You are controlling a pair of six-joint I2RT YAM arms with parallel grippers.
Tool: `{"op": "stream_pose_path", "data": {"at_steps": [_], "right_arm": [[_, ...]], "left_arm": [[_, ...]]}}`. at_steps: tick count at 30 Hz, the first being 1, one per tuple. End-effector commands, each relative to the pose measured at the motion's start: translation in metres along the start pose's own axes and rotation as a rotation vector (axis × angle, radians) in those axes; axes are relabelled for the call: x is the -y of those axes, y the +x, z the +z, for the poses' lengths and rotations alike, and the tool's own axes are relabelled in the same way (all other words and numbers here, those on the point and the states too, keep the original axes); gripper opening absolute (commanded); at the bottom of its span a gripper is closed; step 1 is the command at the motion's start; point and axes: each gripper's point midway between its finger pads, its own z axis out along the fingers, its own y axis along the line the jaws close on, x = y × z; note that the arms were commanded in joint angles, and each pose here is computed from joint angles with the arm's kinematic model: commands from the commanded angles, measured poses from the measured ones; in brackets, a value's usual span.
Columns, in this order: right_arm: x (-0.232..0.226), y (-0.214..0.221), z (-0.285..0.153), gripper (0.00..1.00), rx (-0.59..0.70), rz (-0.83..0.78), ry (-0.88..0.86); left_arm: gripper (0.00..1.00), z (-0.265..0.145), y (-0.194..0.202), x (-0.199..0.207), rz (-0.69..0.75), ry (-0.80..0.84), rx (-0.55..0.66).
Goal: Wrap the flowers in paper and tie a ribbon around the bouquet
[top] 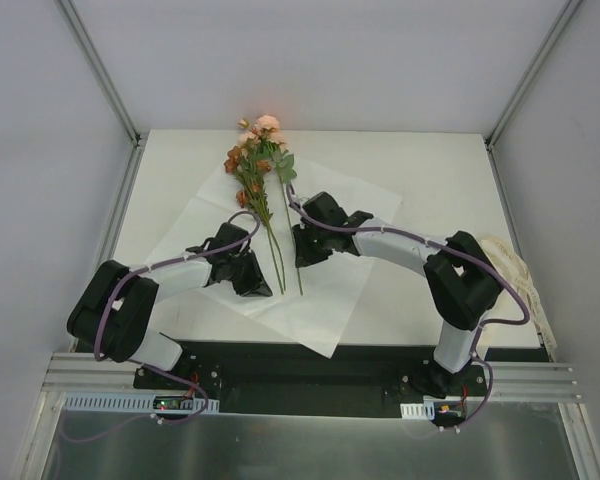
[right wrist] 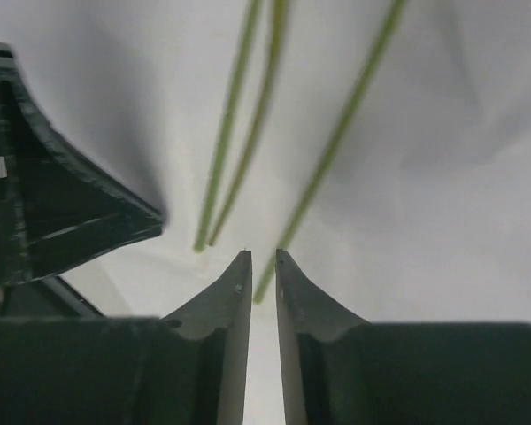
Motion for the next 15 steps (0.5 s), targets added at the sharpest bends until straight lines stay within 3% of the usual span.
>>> {"op": "stream_pose_path", "data": {"at_steps": [1, 2, 8, 15], "right_arm": [[-0.067, -0.019, 0.005, 0.06, 0.041, 0.027, -0.226], [-0.073, -0.016, 0.015, 0.01, 0.022, 0.051, -0.243], [-0.103, -0.012, 0.037, 0.01, 0.001, 0.025, -0.303], [-0.086, 0.007, 0.057, 0.01, -0.058, 0.031, -0.229]], "left_arm": [[0.04, -0.006, -0.001, -0.008, -0.003, -0.024, 0.050], [0.04, -0.007, -0.001, -0.008, -0.004, -0.022, 0.056], [0.01, -0.008, -0.004, -0.023, -0.012, -0.067, 0.113], [0.00, -0.006, -0.002, -0.025, -0.024, -0.068, 0.108]]}}
